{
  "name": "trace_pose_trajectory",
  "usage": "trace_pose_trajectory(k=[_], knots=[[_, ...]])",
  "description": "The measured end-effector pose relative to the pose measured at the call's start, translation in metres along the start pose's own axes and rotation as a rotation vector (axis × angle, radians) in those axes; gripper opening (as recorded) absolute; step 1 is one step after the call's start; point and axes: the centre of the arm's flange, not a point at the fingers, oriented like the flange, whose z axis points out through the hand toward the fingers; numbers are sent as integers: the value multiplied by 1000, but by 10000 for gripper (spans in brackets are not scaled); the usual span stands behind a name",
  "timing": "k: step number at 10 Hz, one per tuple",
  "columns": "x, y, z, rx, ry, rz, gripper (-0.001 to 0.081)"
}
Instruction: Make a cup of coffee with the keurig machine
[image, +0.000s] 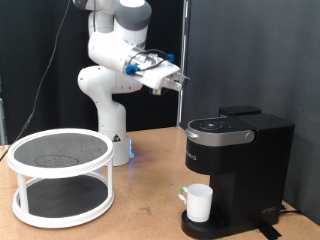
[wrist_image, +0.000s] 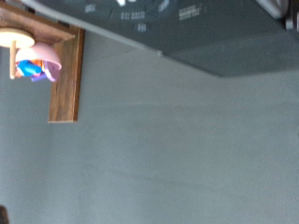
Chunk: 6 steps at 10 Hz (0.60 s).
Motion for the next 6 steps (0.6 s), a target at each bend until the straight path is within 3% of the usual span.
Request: trace_pose_trajectory(k=[3,5,6], knots=[[-6,8,-6,-2,-6,13,734],[-14,13,-4,12,-18,-56,734],[-23,21,0,28,14,-107,734]])
